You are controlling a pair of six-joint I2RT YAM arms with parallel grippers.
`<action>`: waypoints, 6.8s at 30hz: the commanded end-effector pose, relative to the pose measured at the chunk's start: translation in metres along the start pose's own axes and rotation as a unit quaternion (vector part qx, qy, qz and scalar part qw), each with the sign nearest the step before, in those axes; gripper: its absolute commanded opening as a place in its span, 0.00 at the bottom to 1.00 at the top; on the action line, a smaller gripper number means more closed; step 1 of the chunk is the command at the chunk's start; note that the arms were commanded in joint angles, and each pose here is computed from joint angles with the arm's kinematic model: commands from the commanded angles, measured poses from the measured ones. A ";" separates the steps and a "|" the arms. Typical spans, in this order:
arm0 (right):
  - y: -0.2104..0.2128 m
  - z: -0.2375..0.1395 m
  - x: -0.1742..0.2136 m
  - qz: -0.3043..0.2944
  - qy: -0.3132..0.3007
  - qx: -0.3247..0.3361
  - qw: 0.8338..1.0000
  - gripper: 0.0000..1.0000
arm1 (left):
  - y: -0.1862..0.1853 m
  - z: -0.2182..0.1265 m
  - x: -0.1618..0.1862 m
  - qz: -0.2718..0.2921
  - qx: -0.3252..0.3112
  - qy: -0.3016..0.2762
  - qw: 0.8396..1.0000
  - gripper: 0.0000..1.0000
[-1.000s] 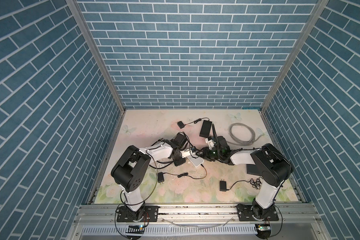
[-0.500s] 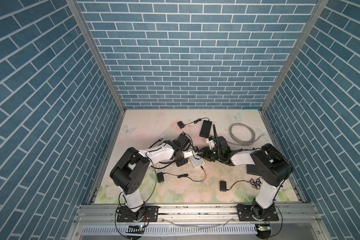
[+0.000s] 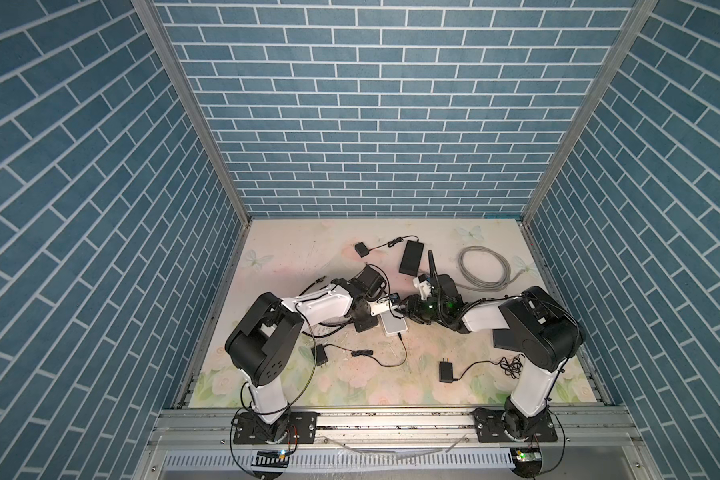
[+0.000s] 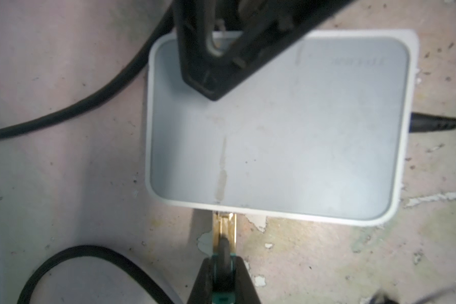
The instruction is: Insert the plug into the switch port
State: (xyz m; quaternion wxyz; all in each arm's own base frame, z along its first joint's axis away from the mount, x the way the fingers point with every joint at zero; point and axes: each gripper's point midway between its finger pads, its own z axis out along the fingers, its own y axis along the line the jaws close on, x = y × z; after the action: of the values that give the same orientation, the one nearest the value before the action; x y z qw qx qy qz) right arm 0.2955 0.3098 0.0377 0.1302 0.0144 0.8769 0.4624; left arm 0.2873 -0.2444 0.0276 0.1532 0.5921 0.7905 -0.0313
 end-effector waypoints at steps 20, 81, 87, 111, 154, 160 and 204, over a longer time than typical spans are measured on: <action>-0.008 -0.007 0.018 0.015 0.024 0.015 0.999 0.42 | 0.003 -0.008 -0.020 0.011 -0.002 -0.051 0.999 0.09; 0.033 0.001 0.035 -0.089 0.040 -0.033 0.995 0.33 | -0.019 -0.007 -0.043 0.104 0.040 -0.066 0.992 0.04; 0.032 0.006 0.043 -0.079 0.055 -0.047 0.994 0.33 | -0.011 -0.010 -0.054 0.082 0.017 -0.098 0.992 0.04; 0.025 0.000 0.052 -0.037 0.057 -0.059 0.996 0.39 | 0.006 -0.027 -0.058 -0.001 -0.038 -0.158 0.987 0.04; 0.043 -0.001 0.046 -0.106 0.027 -0.062 0.992 0.35 | -0.013 -0.016 -0.055 0.080 0.012 -0.102 0.991 0.02; 0.039 -0.002 0.047 -0.111 0.025 -0.050 0.992 0.35 | -0.013 -0.011 -0.047 0.085 0.013 -0.091 0.992 0.02; 0.053 0.006 0.057 -0.082 0.007 -0.070 0.994 0.38 | 0.030 -0.013 -0.060 -0.005 -0.045 -0.141 0.989 0.33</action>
State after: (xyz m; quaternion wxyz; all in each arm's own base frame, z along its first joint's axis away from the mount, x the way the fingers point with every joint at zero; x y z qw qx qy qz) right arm 0.2762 0.3351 0.0414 0.2074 -0.0176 0.8591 0.4675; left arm 0.2912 -0.2453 0.0225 0.1670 0.5663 0.8060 -0.0435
